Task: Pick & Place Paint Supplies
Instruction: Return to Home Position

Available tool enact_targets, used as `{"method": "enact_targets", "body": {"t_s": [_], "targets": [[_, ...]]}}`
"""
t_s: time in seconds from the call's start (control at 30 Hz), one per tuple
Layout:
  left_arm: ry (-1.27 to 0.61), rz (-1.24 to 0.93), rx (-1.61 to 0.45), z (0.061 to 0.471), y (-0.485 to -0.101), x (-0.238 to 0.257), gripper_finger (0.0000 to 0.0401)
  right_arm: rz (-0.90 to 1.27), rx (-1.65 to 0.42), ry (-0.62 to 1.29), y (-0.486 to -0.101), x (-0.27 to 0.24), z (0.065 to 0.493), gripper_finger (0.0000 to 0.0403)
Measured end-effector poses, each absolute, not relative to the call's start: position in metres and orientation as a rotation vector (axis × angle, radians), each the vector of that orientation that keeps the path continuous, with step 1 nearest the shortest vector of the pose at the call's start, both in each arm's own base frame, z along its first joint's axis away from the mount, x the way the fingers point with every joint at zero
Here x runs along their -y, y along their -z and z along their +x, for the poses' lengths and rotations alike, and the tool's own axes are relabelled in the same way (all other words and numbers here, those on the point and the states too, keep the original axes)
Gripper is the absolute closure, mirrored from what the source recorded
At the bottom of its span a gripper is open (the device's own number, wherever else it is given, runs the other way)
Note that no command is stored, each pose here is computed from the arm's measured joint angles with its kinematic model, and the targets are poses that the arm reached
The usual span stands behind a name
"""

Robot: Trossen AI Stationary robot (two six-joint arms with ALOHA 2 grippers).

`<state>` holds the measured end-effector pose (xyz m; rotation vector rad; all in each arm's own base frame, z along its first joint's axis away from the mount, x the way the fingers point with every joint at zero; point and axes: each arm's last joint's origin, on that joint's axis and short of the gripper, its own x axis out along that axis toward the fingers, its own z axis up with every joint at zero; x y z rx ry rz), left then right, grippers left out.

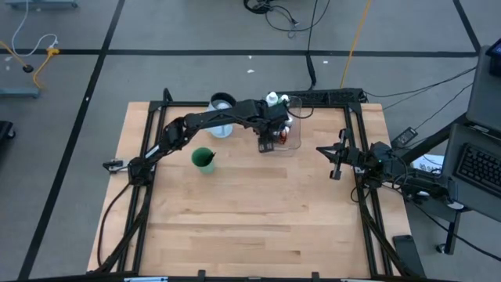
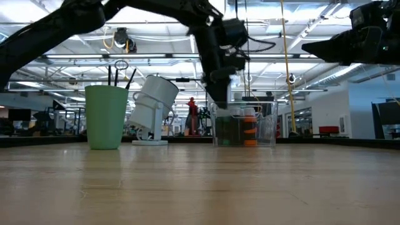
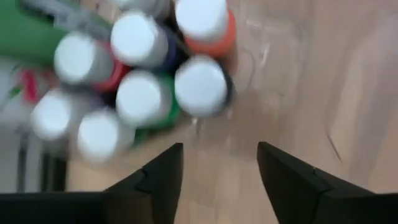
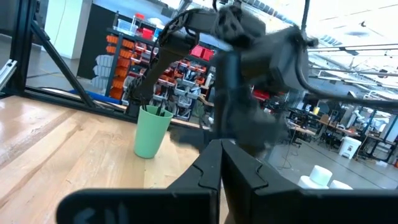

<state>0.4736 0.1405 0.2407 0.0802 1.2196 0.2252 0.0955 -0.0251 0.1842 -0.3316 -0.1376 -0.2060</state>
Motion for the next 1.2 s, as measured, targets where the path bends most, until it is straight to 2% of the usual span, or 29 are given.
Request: {"method": "enact_targets", "body": {"t_s": [0.1, 0.2, 0.37, 0.43, 0.5, 0.6, 0.83, 0.97, 1.1, 1.2], "targets": [[-0.227, 0.128, -1.268, 0.456, -0.271, -0.126, 0.0227, -0.332, 0.137, 0.206, -0.184, 0.025, 0.095, 0.0399], [-0.222, 0.155, -1.304, 0.426, -0.313, -0.11, 0.028, -0.332, 0.137, 0.206, -0.184, 0.025, 0.095, 0.0399], [-0.241, 0.048, -1.308, 0.354, -0.383, -0.094, 0.0378, -0.329, 0.121, 0.204, -0.183, 0.025, 0.096, 0.0399], [-0.204, -0.021, -1.222, 0.32, -0.403, -0.089, 0.0393, -0.326, 0.109, 0.202, -0.181, 0.025, 0.096, 0.0399], [-0.177, -0.028, -1.098, 0.288, -0.412, -0.083, 0.0388, -0.326, 0.107, 0.201, -0.181, 0.025, 0.096, 0.0399], [-0.178, 0.008, -0.861, 0.246, -0.399, -0.07, 0.0388, -0.319, 0.098, 0.2, -0.18, 0.025, 0.096, 0.0399], [-0.17, 0.135, -0.296, 0.178, -0.303, -0.049, 0.0398, -0.241, 0.108, 0.195, -0.181, 0.025, 0.096, 0.0399], [-0.161, 0.197, -0.224, 0.145, -0.261, -0.044, 0.0399, -0.197, 0.113, 0.193, -0.181, 0.025, 0.096, 0.0399], [-0.147, 0.176, -0.081, 0.119, -0.242, -0.043, 0.04, -0.165, 0.117, 0.21, -0.182, 0.027, 0.095, 0.0402], [-0.109, 0.143, -0.048, 0.109, -0.229, -0.04, 0.04, -0.111, 0.134, 0.225, -0.183, 0.029, 0.095, 0.0402]]}}
